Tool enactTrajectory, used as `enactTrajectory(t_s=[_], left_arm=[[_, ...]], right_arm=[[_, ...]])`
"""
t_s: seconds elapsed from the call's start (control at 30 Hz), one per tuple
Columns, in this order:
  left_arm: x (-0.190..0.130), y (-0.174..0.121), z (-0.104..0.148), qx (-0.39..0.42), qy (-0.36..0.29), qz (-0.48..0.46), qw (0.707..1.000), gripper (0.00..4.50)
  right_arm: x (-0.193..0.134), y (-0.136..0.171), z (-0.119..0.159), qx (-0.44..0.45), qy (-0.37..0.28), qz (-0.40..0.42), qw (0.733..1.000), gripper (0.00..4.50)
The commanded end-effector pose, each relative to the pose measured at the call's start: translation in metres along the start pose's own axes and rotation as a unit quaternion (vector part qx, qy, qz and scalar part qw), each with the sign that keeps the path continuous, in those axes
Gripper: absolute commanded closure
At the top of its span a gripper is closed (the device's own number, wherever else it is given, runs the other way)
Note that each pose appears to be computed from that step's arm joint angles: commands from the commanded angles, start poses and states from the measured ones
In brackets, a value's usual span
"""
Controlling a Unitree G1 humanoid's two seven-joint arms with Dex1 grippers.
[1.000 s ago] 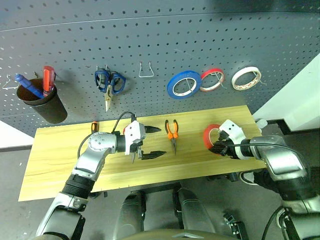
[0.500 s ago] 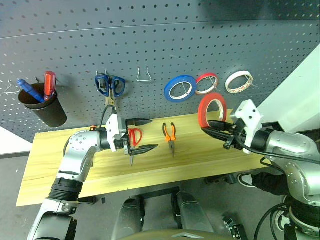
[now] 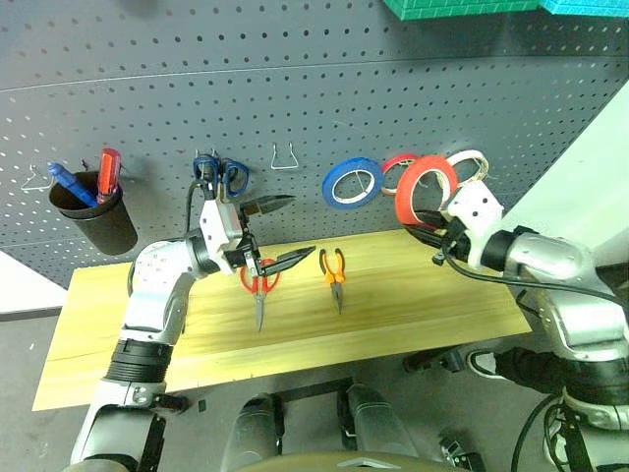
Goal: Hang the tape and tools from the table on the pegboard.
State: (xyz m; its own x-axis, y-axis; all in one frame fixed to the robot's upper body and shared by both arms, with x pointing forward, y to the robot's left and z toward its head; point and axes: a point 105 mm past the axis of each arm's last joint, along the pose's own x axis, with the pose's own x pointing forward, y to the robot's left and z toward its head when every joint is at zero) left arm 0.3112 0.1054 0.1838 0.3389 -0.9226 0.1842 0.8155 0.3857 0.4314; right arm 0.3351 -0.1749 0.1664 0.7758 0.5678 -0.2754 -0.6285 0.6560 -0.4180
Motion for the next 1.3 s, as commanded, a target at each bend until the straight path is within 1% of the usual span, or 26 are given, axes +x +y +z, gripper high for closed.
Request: enactTrajectory(t_s=[0.03, 0.2, 0.3, 0.43, 0.5, 0.57, 0.6, 0.7, 0.87, 0.97, 1.07, 1.17, 1.27, 1.3], left_arm=[[0.002, 0.007, 0.009, 0.028, -0.011, 0.013, 0.999, 0.0], [0.0, 0.009, 0.007, 0.029, -0.003, 0.022, 0.999, 0.0], [0.0, 0.008, 0.005, 0.029, 0.002, 0.024, 0.999, 0.0], [0.0, 0.01, 0.004, 0.036, 0.007, 0.03, 0.999, 0.0], [-0.001, 0.011, 0.003, 0.039, 0.012, 0.033, 0.999, 0.0], [-0.001, 0.011, 0.001, 0.038, 0.012, 0.034, 0.999, 0.0], [-0.001, 0.011, 0.001, 0.037, 0.012, 0.034, 0.999, 0.0], [-0.002, 0.01, 0.0, 0.037, 0.013, 0.034, 0.999, 0.0], [-0.002, 0.01, -0.002, 0.036, 0.014, 0.035, 0.999, 0.0], [-0.005, 0.009, -0.005, 0.032, 0.019, 0.038, 0.999, 0.0], [-0.01, 0.007, -0.009, 0.012, 0.026, 0.045, 0.999, 0.0], [-0.019, 0.003, -0.008, -0.039, 0.019, 0.058, 0.997, 0.0], [-0.034, -0.006, -0.015, -0.049, 0.047, 0.057, 0.996, 0.0], [-0.04, -0.009, -0.019, -0.053, 0.062, 0.055, 0.995, 0.0]], right_arm=[[0.014, -0.008, 0.008, -0.023, -0.022, -0.014, 0.999, 3.83], [0.041, -0.016, -0.002, -0.052, 0.0, -0.024, 0.998, 3.83], [0.055, -0.029, -0.003, -0.04, 0.003, -0.052, 0.998, 3.83], [0.065, -0.049, -0.009, -0.038, 0.019, -0.097, 0.994, 3.83], [0.066, -0.052, -0.011, -0.031, 0.023, -0.1, 0.994, 3.83], [0.066, -0.05, -0.011, -0.03, 0.022, -0.088, 0.995, 3.12], [0.065, -0.046, -0.01, -0.029, 0.018, -0.078, 0.996, 2.88], [0.062, -0.036, -0.007, -0.032, 0.01, -0.051, 0.998, 1.86], [0.042, -0.024, 0.01, -0.034, -0.016, -0.029, 0.999, 0.21], [0.026, -0.011, 0.019, -0.024, -0.024, 0.005, 0.999, 0.21], [0.01, 0.008, 0.025, 0.011, -0.018, 0.053, 0.998, 0.21], [0.001, 0.031, 0.028, 0.085, -0.024, 0.102, 0.991, 0.21], [0.001, 0.048, 0.02, 0.156, -0.009, 0.125, 0.98, 0.21], [0.004, 0.053, 0.013, 0.177, 0.011, 0.126, 0.976, 0.21]])
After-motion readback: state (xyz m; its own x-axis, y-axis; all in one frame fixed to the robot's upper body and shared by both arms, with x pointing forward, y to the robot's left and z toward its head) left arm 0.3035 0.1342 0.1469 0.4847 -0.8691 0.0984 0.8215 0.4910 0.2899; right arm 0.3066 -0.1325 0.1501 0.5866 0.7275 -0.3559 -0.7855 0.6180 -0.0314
